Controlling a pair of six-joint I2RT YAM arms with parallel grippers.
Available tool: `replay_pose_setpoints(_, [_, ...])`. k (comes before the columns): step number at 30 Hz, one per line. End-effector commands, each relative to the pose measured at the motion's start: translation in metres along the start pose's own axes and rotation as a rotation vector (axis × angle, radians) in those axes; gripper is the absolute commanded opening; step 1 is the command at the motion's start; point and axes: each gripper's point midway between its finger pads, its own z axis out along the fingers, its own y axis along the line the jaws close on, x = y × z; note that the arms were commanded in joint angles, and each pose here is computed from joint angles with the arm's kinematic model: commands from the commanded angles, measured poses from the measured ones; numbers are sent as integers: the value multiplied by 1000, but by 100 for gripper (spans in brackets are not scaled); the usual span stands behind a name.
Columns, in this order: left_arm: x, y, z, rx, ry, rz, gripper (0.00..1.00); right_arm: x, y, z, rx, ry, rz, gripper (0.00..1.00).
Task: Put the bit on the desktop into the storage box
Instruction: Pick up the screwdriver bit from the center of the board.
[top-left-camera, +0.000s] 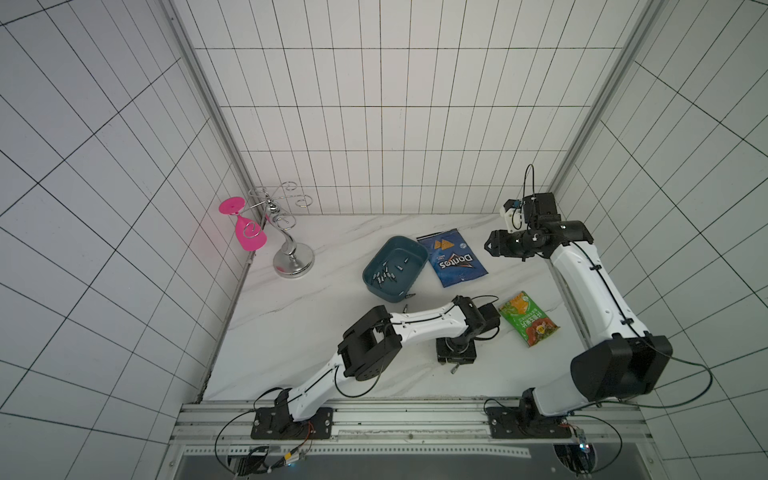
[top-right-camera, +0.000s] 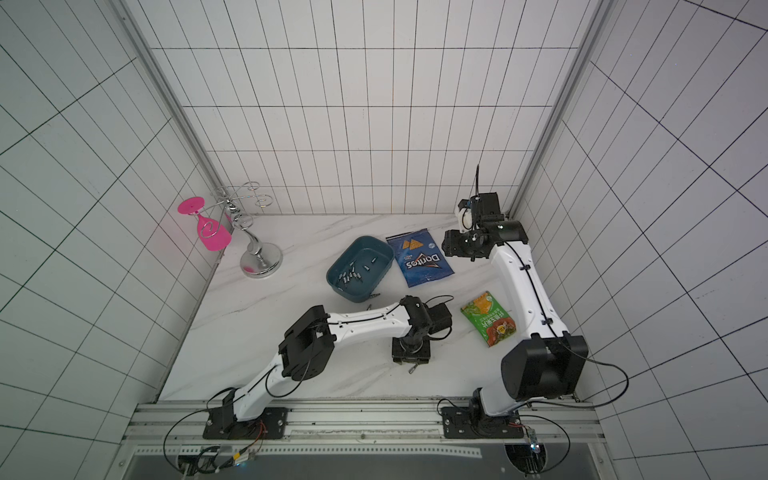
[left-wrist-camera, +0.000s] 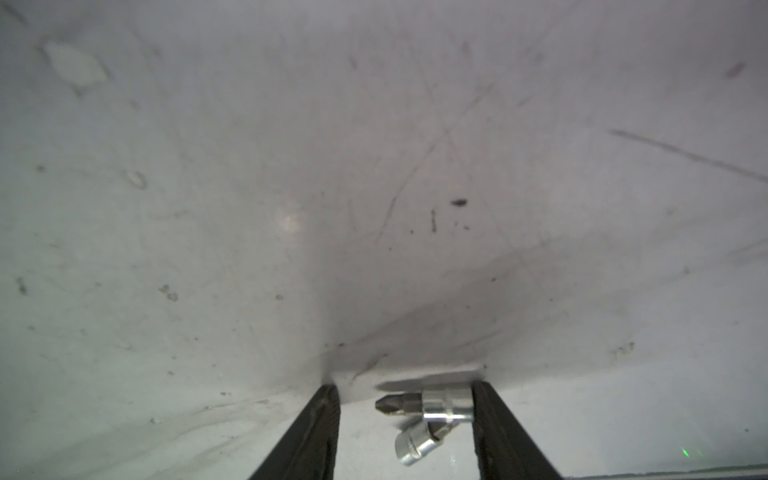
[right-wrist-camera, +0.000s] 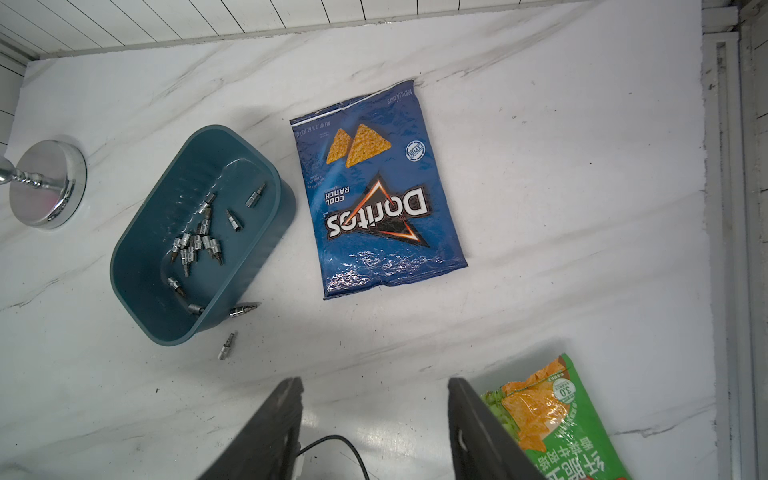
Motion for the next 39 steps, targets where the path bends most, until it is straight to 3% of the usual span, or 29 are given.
replay_pose_setpoints(1, [-11, 1, 11, -23, -23, 12, 54, 1, -2, -4, -6, -5, 0, 59])
replay_pose_setpoints(29, [-2, -8, 16, -10, 1, 32, 29, 2, -3, -3, -8, -1, 2, 58])
replay_pose_setpoints(39, [-10, -2, 4, -14, -25, 22, 29, 3, -3, -2, -8, 2, 4, 58])
